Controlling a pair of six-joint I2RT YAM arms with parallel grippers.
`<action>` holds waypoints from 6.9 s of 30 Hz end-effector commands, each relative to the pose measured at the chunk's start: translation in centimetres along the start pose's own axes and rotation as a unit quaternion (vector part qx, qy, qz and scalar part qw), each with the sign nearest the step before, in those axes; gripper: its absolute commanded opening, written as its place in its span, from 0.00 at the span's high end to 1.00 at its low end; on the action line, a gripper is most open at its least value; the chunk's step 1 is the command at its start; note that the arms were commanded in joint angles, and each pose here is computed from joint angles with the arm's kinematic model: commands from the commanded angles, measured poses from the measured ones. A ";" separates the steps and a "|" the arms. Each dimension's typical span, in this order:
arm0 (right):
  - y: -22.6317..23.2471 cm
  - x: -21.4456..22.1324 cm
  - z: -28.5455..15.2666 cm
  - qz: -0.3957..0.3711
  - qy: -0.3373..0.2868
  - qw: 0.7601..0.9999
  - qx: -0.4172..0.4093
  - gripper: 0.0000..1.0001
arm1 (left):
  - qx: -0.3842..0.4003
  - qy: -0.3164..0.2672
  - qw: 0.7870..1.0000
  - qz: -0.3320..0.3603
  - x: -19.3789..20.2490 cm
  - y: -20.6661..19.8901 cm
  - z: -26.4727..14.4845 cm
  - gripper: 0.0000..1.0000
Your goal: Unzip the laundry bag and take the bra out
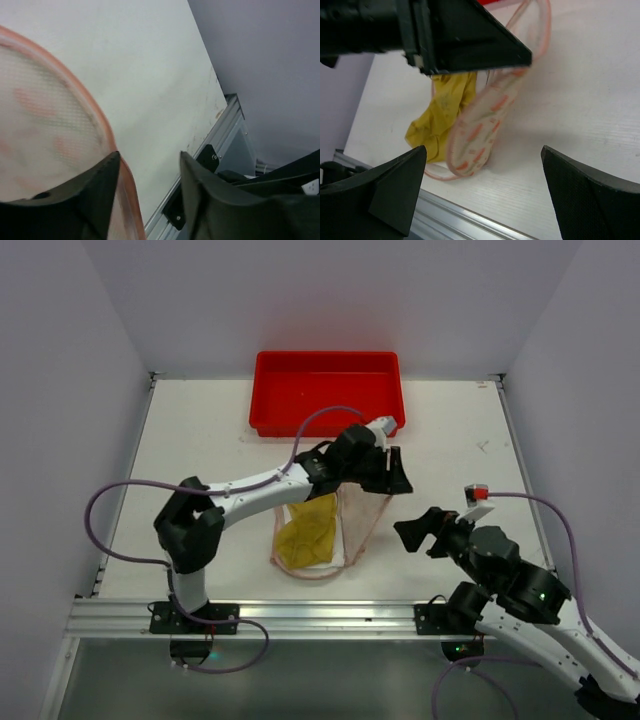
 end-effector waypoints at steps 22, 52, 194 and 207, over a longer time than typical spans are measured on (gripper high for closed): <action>0.3 0.3 2.1 0.001 0.005 0.999 0.036 0.01 | -0.352 -0.077 0.932 0.030 2.9 7.6 -7.5 0.18; 0.3 2.2 3.3 0.003 0.029 1.000 0.001 0.01 | -0.405 -0.047 0.910 0.068 4.4 8.2 -6.9 1.00; -1.0 3.6 7.2 0.041 0.065 0.994 0.074 0.01 | -0.449 -0.063 0.886 0.102 5.6 11.8 -4.5 0.62; -1.0 3.2 6.9 0.036 0.055 0.996 0.066 0.01 | -0.425 -0.153 0.876 0.166 2.0 7.7 -10.8 1.00</action>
Point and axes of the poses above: each gripper's point midway between its finger pads, its own z axis out along the fingers, its own y axis along the line the jaws close on, x = y × z, the point moved 10 cm from there along -z, back along the fingers, and after that the axes turned 6 degrees about -z, right-handed, at the moved point
